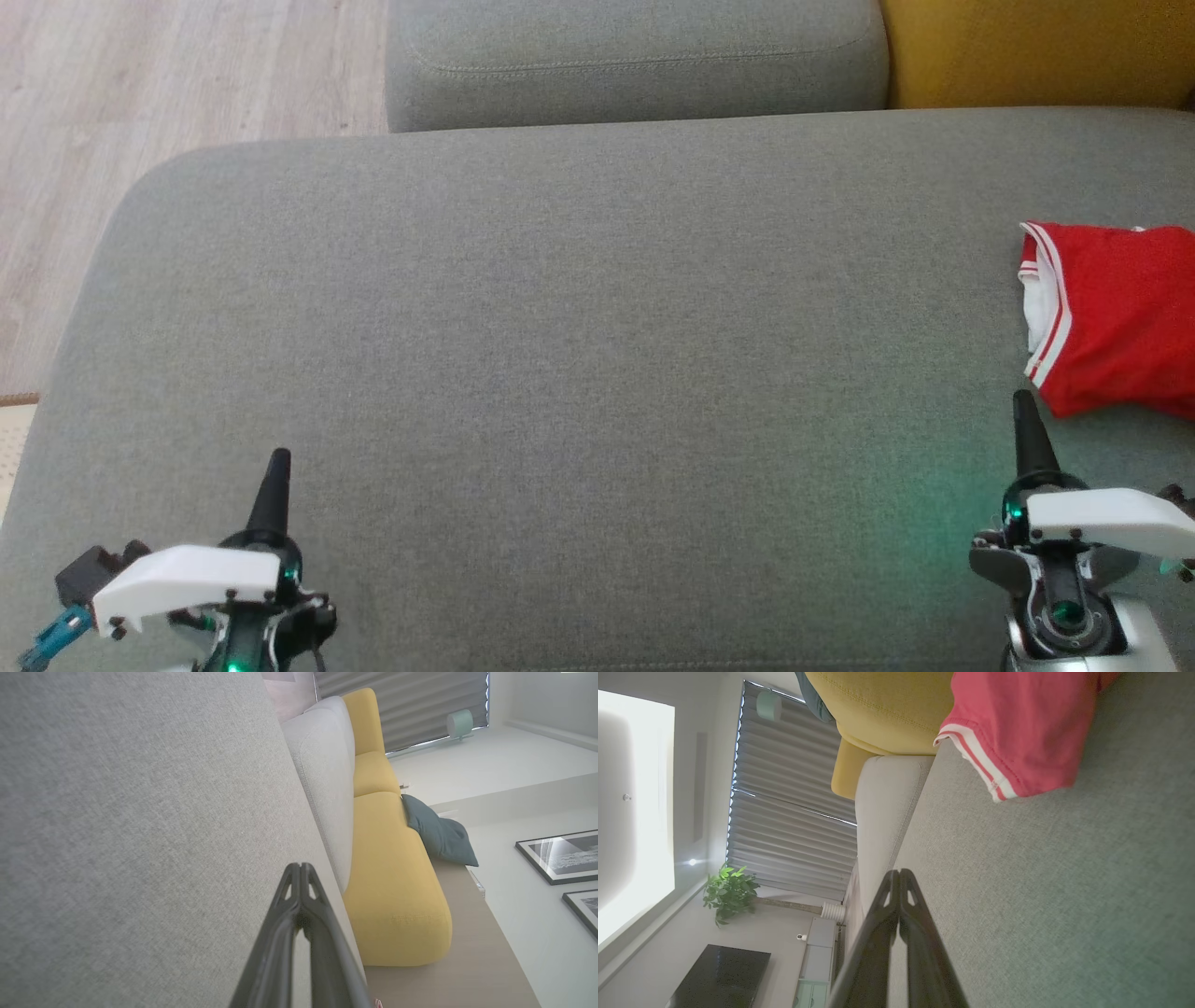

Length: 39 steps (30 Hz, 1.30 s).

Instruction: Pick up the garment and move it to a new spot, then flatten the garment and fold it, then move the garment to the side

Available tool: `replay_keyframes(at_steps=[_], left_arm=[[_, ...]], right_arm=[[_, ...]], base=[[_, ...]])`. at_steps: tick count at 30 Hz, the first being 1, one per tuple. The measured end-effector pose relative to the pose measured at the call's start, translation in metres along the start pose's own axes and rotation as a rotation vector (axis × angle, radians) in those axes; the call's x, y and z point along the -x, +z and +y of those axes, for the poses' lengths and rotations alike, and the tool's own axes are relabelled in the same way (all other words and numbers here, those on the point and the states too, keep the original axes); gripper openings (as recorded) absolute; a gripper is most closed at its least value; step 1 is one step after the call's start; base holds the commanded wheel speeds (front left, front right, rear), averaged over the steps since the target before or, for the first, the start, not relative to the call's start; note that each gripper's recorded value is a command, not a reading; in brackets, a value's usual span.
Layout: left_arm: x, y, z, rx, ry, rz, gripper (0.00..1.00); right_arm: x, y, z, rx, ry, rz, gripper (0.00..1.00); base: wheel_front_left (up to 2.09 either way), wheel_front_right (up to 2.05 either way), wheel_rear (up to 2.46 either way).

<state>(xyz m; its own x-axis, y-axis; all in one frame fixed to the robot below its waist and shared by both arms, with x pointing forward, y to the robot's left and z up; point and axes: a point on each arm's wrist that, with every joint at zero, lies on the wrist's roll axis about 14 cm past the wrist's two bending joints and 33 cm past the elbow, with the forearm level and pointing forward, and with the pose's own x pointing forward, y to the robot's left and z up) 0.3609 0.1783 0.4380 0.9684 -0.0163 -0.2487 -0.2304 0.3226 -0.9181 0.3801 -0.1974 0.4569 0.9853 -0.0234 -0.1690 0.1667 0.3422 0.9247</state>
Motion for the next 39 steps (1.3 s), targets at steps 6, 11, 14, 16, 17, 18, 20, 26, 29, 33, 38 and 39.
replay_keyframes(at_steps=[6, 11, 14, 16, 17, 18, 20, 26, 29, 33, 38, 39], left_arm=[[-0.001, 0.005, -0.007, 0.070, -0.031, -0.007, 0.00], [-0.002, 0.007, -0.012, 0.125, -0.051, -0.009, 0.00], [-0.002, 0.008, -0.016, 0.155, -0.068, -0.007, 0.00], [-0.003, 0.010, -0.020, 0.179, -0.083, -0.006, 0.00], [-0.003, 0.010, -0.021, 0.190, -0.090, -0.008, 0.00], [-0.003, 0.011, -0.022, 0.201, -0.092, -0.008, 0.00], [-0.003, 0.012, -0.022, 0.223, -0.096, -0.008, 0.00], [-0.002, 0.016, -0.025, 0.279, -0.116, -0.012, 0.00], [-0.002, 0.018, -0.028, 0.314, -0.130, -0.013, 0.00], [-0.002, 0.020, -0.030, 0.336, -0.141, -0.015, 0.00], [-0.002, 0.020, -0.031, 0.336, -0.143, -0.015, 0.00], [-0.002, 0.020, -0.031, 0.336, -0.144, -0.015, 0.00]], right_arm=[[0.000, 0.005, 0.006, -0.072, 0.020, -0.009, 0.00], [0.000, 0.008, 0.011, -0.132, 0.038, -0.012, 0.00], [0.000, 0.009, 0.014, -0.168, 0.050, -0.014, 0.00], [0.000, 0.011, 0.016, -0.189, 0.057, -0.016, 0.00], [0.000, 0.011, 0.017, -0.202, 0.062, -0.015, 0.00], [0.000, 0.012, 0.018, -0.215, 0.066, -0.017, 0.00], [0.000, 0.013, 0.020, -0.238, 0.073, -0.016, 0.00], [0.004, 0.015, 0.018, -0.297, 0.075, -0.019, 0.00], [0.004, 0.017, 0.021, -0.332, 0.089, -0.022, 0.00], [0.004, 0.019, 0.023, -0.357, 0.099, -0.022, 0.00], [0.004, 0.019, 0.023, -0.357, 0.099, -0.022, 0.00], [0.004, 0.019, 0.023, -0.357, 0.099, -0.022, 0.00]], base=[[0.00, 0.00, 0.00], [0.00, 0.00, 0.00], [0.00, 0.00, 0.00], [0.00, 0.00, 0.00], [0.00, 0.00, 0.00], [0.00, 0.00, 0.00], [0.00, 0.00, 0.00], [0.00, 0.00, 0.00], [0.00, 0.00, 0.00], [0.00, 0.00, 0.00], [0.00, 0.00, 0.00], [0.00, 0.00, 0.00]])
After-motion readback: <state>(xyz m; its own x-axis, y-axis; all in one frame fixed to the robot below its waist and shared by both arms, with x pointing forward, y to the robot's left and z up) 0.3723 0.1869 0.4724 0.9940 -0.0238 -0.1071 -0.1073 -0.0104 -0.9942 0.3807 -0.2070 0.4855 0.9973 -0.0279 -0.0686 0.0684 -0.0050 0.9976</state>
